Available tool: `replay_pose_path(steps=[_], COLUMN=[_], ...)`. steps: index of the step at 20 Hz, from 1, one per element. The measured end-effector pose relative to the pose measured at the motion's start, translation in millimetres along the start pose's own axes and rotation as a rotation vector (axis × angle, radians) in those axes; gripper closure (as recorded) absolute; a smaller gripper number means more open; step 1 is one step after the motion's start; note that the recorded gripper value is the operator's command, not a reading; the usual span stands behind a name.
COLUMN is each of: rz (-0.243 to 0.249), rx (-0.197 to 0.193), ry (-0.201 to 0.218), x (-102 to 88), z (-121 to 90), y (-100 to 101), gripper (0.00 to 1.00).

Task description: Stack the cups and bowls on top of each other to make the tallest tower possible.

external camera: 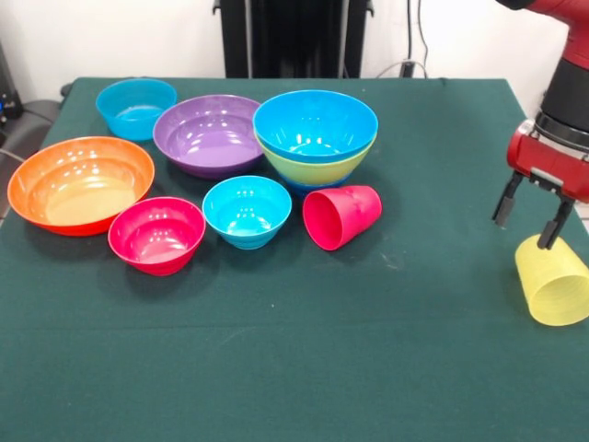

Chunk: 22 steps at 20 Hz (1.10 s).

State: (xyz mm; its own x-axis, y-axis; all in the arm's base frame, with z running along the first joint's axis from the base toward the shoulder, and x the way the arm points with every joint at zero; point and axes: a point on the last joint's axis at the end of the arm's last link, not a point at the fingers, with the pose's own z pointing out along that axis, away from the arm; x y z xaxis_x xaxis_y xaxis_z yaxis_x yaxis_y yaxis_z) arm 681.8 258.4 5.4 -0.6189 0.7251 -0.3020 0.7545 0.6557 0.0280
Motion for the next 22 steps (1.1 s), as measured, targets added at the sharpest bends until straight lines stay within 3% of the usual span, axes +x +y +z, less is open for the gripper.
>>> replay_pose_path(steps=[9,22], rz=[0.005,0.009], rx=[-0.016,-0.071], ry=[-0.008,-0.024], x=[-6.2,-13.5], z=[-11,-47], y=[5,25], gripper=[0.0,0.0])
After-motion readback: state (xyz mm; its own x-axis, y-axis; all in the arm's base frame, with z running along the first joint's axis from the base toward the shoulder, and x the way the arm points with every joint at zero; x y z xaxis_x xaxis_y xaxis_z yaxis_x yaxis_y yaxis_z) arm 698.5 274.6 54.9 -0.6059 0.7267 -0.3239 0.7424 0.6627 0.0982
